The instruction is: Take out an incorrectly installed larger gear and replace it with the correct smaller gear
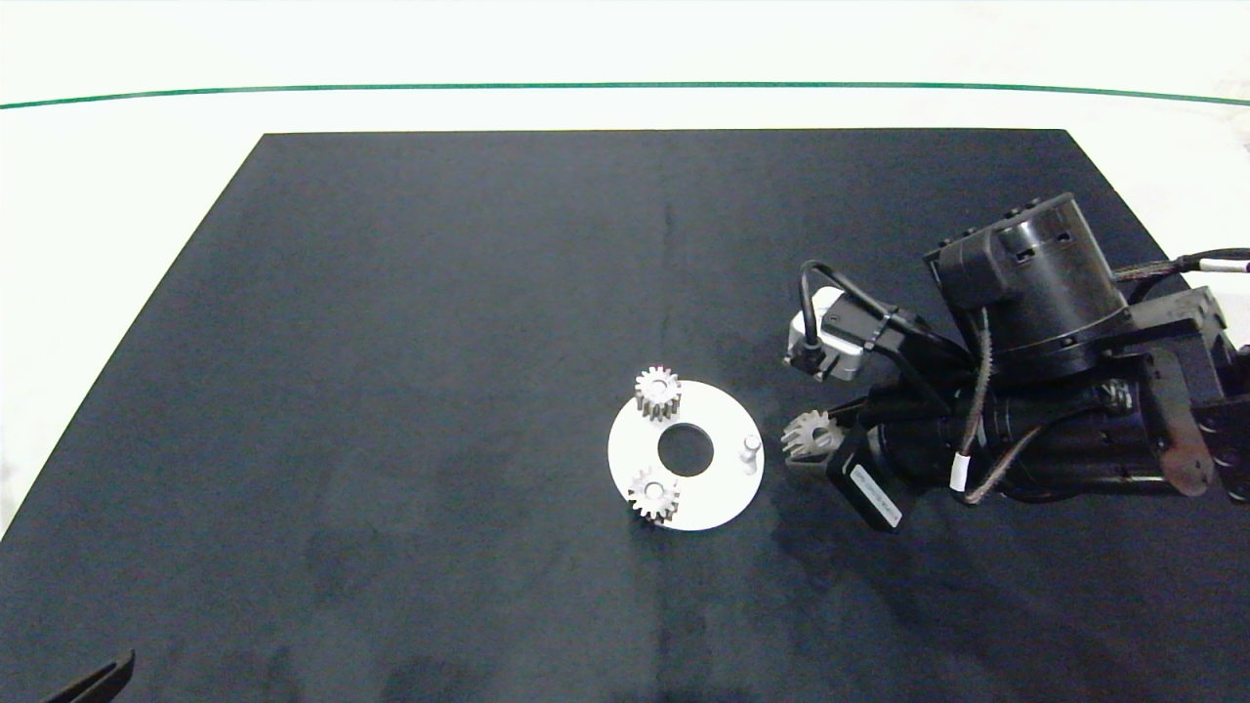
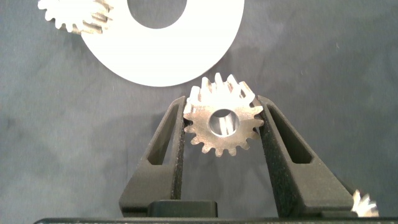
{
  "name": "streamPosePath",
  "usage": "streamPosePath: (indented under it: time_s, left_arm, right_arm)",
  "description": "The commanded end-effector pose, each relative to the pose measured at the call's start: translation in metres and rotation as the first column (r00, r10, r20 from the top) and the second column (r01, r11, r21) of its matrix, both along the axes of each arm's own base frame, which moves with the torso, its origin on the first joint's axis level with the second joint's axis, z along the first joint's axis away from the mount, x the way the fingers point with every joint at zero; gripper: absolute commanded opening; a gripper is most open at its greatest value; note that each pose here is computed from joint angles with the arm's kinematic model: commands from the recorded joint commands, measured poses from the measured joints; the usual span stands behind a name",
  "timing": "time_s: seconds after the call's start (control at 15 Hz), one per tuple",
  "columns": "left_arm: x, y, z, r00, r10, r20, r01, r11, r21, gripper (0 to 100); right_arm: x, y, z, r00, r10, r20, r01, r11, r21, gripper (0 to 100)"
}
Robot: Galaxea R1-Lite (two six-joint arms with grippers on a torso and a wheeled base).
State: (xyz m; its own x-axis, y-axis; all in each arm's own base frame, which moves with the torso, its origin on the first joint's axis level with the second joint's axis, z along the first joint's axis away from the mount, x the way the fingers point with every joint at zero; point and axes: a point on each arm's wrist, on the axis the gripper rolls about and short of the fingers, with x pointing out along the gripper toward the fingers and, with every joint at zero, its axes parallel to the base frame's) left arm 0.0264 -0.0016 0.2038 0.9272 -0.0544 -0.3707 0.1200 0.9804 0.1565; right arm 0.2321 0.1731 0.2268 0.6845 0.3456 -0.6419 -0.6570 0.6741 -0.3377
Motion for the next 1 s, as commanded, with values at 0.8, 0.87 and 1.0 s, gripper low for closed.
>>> streamPosePath:
  time_s: [0.8,0.87,1.0]
  left_arm:
    - [-0.005,0.0,0.0,1.0,-0.005,0.021,0.005,1.0,-0.001,100]
    - [-0.005,0.0,0.0,1.0,-0.006,0.021,0.006,1.0,0.001,100]
    - [-0.005,0.0,0.0,1.0,-0.005,0.022,0.005,1.0,-0.001,100]
  right_arm:
    - [0.022,0.035,-0.002,0.999,0.023,-0.028,-0.024,0.999,-0.03,25]
    - [0.023,0.035,-0.003,0.999,0.024,-0.029,-0.025,0.999,-0.033,25]
    - [0.024,0.037,-0.006,0.999,0.024,-0.037,-0.026,0.999,-0.039,25]
